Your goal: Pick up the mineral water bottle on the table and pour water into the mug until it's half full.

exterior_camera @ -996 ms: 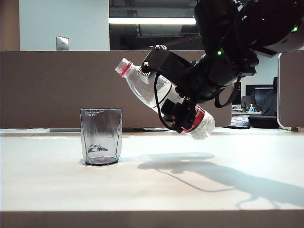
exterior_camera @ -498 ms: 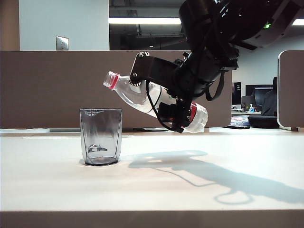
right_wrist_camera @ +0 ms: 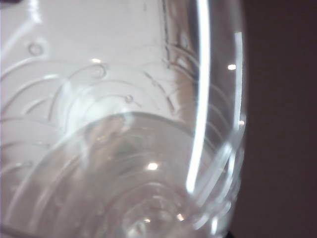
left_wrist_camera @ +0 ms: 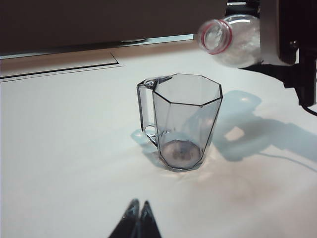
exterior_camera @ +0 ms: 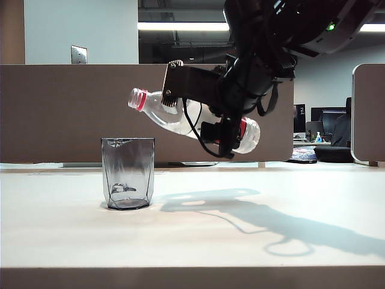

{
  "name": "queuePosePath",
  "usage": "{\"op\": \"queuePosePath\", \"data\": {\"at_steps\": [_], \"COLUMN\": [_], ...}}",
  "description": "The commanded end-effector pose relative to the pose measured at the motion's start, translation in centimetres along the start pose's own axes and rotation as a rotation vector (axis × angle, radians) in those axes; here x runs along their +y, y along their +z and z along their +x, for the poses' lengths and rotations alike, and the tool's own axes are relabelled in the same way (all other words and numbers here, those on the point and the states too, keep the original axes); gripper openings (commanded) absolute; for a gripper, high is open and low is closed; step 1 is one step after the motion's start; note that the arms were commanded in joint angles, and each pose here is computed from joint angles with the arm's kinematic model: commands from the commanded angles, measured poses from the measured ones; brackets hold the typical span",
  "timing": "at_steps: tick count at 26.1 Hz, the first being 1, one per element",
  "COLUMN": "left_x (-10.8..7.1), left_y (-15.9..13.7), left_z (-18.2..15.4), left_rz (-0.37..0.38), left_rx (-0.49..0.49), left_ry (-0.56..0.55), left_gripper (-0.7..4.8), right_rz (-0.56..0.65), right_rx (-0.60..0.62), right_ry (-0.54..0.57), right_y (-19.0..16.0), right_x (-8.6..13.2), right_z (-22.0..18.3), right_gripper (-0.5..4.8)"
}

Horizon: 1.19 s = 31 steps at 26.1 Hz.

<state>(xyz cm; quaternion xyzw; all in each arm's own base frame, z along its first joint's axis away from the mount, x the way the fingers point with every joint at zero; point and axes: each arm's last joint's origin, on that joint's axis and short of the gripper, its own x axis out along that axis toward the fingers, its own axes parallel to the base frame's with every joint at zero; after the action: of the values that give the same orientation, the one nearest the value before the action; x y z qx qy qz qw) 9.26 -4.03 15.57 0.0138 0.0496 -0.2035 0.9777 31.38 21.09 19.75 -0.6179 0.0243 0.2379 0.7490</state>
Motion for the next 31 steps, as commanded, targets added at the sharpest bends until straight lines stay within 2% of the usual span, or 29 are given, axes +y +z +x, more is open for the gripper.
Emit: {"op": "queuePosePath", "data": {"at_steps": [1,20,31], "left_x": [0.0,0.0,0.0], "left_y": [0.22,0.22,0.22], "left_z": [-0.01,-0.01,-0.01], "left_rz": [0.0,0.0,0.0], "left_rx": [-0.014,-0.014,-0.014], "left_ry": [-0.001,-0.001,-0.001], "left_gripper": [-0.05,-0.05,-0.05], "right_rz": [-0.022,-0.194,-0.27], "right_rx": [0.002,0.038,0.048], "right_ry": [-0.08,-0.076,-0.12], "right_y": [0.48,0.37,0.55], "right_x": [-1.26,-1.08,-1.74], "right_z": [0.21,0.44,0.45], "right_gripper": [3.04,3.05,3.05]}}
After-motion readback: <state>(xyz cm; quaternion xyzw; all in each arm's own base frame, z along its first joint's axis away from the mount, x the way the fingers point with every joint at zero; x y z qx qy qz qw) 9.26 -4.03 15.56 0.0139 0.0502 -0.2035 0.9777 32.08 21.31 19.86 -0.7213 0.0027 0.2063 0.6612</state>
